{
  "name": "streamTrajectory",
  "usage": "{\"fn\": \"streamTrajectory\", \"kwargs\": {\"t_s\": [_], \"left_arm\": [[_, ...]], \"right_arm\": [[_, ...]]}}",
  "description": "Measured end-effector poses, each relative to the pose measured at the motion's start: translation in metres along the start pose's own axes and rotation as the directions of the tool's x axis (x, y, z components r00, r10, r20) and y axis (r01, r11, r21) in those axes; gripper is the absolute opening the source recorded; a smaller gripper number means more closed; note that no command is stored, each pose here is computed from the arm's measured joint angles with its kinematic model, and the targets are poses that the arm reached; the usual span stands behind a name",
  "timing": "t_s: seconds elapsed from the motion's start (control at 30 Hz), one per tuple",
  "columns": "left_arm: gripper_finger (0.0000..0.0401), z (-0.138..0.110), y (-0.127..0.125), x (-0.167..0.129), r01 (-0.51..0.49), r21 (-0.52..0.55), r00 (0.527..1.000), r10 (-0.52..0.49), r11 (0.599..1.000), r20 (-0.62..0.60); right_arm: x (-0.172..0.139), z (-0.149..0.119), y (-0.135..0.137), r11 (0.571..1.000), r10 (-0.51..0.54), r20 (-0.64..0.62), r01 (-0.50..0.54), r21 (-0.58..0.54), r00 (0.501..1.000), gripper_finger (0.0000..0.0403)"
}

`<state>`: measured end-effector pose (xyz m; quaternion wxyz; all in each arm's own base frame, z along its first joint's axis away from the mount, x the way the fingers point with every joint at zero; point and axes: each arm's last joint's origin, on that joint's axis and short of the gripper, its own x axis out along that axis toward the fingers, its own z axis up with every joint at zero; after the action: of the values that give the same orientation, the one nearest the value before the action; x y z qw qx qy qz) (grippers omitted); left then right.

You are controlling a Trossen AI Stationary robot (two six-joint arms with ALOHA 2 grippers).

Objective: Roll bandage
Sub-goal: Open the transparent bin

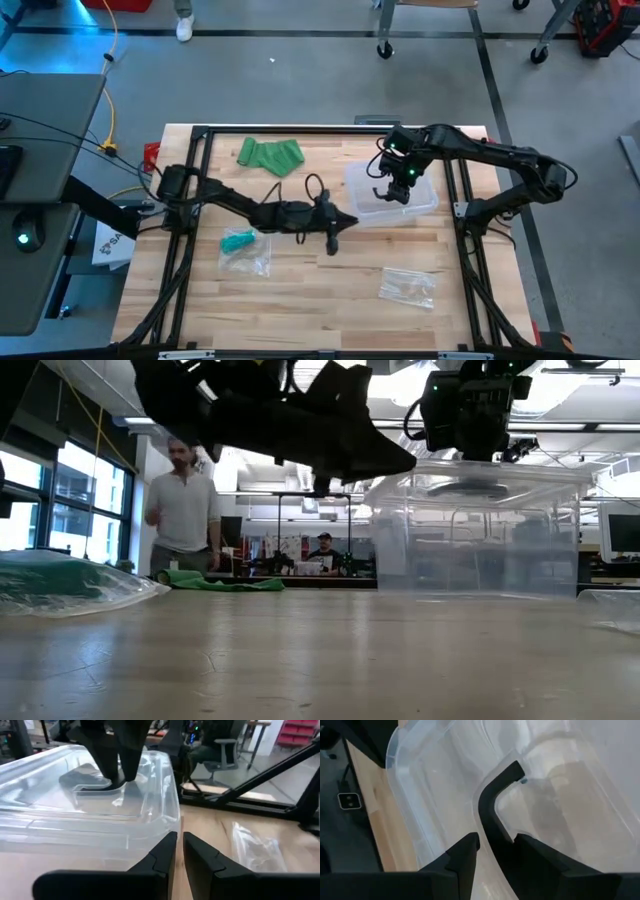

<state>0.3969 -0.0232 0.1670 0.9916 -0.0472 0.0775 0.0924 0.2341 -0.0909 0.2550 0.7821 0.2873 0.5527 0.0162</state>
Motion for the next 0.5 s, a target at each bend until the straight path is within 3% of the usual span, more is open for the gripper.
{"fn": "streamTrajectory", "kwargs": {"t_s": [0.1,0.17,0.3,0.37,0.5], "left_arm": [[0.0034,0.007,0.008,-0.001,-0.034,0.039,0.999,0.035,0.999,-0.028],[0.0032,0.013,0.015,-0.005,-0.106,0.070,0.993,0.109,0.992,-0.046],[0.0028,0.026,0.027,-0.014,-0.288,0.128,0.952,0.298,0.949,-0.064],[0.0026,0.030,0.028,-0.017,-0.305,0.132,0.947,0.315,0.943,-0.066],[0.0026,0.031,0.023,-0.019,-0.258,0.138,0.959,0.270,0.956,-0.080]], "right_arm": [[0.000,-0.002,0.000,1.000,0.007,-0.026,-0.007,0.008,1.000,0.0135],[-0.001,-0.005,-0.001,0.999,0.031,-0.055,-0.030,0.021,0.998,0.0135],[-0.001,-0.003,0.001,0.984,0.178,-0.043,-0.179,-0.020,0.983,0.0135],[0.000,-0.001,0.002,0.967,0.252,-0.024,-0.253,-0.031,0.967,0.0135],[0.000,0.004,0.002,0.967,0.252,0.023,-0.251,-0.041,0.967,0.0135]]}}
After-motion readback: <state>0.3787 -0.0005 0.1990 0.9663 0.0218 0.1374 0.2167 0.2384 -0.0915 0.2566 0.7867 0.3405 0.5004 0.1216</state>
